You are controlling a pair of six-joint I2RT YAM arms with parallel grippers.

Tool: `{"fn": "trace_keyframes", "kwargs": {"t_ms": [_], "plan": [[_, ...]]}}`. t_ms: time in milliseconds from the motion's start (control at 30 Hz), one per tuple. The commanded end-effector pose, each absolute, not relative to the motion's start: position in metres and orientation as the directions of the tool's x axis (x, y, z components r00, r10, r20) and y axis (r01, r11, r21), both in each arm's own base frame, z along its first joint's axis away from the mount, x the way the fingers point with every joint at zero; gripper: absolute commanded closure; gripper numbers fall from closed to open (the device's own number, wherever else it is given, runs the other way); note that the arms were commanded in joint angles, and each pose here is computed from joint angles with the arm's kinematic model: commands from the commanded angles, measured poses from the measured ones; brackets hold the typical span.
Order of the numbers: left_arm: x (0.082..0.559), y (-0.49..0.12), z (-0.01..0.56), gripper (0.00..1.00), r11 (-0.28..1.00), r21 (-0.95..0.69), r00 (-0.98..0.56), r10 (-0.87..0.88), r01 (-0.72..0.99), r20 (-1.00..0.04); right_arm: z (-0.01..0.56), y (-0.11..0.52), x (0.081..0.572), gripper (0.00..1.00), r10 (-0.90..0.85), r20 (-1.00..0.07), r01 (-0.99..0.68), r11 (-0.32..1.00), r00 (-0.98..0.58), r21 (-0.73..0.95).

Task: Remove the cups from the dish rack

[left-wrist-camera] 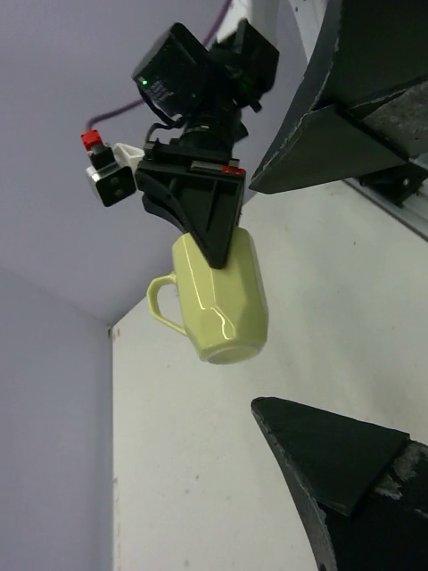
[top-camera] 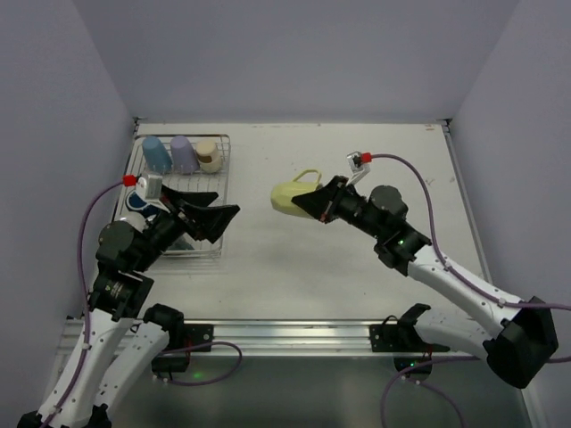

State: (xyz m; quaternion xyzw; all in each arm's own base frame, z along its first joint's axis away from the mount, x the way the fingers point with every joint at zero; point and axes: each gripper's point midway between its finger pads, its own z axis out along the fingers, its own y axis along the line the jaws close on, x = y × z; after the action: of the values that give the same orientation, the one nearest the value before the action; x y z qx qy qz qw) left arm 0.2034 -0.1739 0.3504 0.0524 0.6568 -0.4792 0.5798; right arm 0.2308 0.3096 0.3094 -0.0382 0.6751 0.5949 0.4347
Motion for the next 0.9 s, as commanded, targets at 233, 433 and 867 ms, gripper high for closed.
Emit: {"fn": "trace_keyframes", "kwargs": {"t_ms": [233,433,867], "plan": [[0.208,-0.149,0.234,0.00,0.768,-0.367,-0.415,-0.146,0.525,-0.898,0.241,0.137,0.365,1.00,0.183,-0.808,-0.108,0.951,-0.560,0.290],[0.201,-0.155,0.227,0.00,0.759,-0.355,-0.406,-0.131,0.546,-0.904,0.201,0.080,0.433,1.00,0.089,-0.737,0.080,0.996,-0.670,0.048],[0.197,-0.159,0.225,0.00,0.756,-0.348,-0.402,-0.123,0.555,-0.907,0.122,0.064,0.501,1.00,-0.023,-0.591,0.036,0.995,-0.806,-0.088]]}}
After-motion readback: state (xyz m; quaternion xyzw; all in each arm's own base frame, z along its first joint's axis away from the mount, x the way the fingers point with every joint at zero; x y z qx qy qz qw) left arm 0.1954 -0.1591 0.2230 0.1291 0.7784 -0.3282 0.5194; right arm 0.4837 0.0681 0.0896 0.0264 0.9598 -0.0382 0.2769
